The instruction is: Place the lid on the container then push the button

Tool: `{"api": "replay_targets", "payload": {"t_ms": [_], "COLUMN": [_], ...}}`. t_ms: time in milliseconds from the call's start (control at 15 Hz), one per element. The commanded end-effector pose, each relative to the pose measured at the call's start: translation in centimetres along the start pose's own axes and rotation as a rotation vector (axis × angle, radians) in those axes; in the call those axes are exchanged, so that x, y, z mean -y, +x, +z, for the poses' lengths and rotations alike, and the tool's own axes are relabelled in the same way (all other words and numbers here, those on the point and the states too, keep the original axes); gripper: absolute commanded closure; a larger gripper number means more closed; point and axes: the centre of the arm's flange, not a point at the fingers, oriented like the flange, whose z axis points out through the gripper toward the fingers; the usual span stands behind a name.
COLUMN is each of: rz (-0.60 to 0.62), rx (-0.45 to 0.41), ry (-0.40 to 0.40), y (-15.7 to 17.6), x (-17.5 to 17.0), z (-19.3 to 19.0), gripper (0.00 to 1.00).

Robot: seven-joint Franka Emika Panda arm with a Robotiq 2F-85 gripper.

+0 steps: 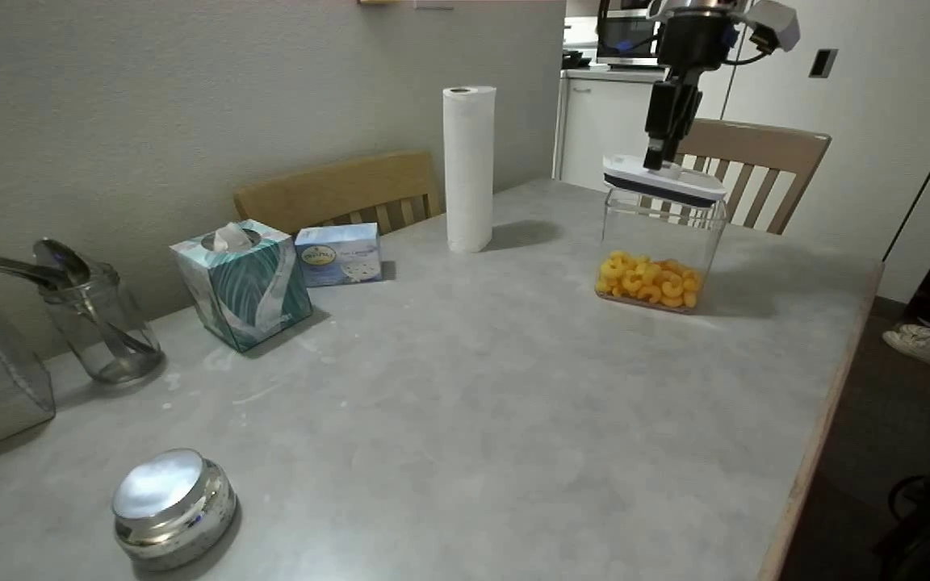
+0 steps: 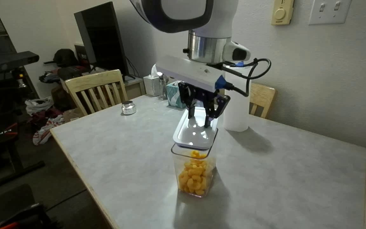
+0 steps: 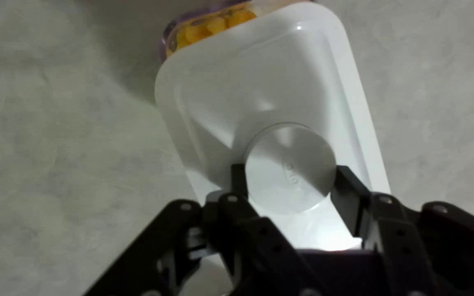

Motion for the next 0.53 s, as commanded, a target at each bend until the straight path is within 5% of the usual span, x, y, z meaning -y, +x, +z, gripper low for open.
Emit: {"api": "replay_targets", "payload": {"t_ms": [0, 467], "rz": [-0.013, -0.007], "rx": [-0.009, 0.049], "ry": [0.045, 0.046], "y": [-1.9, -3.2], "x": [-0.5, -1.4], "z": [0.9, 2.0], "gripper": [0.71, 0.71]}}
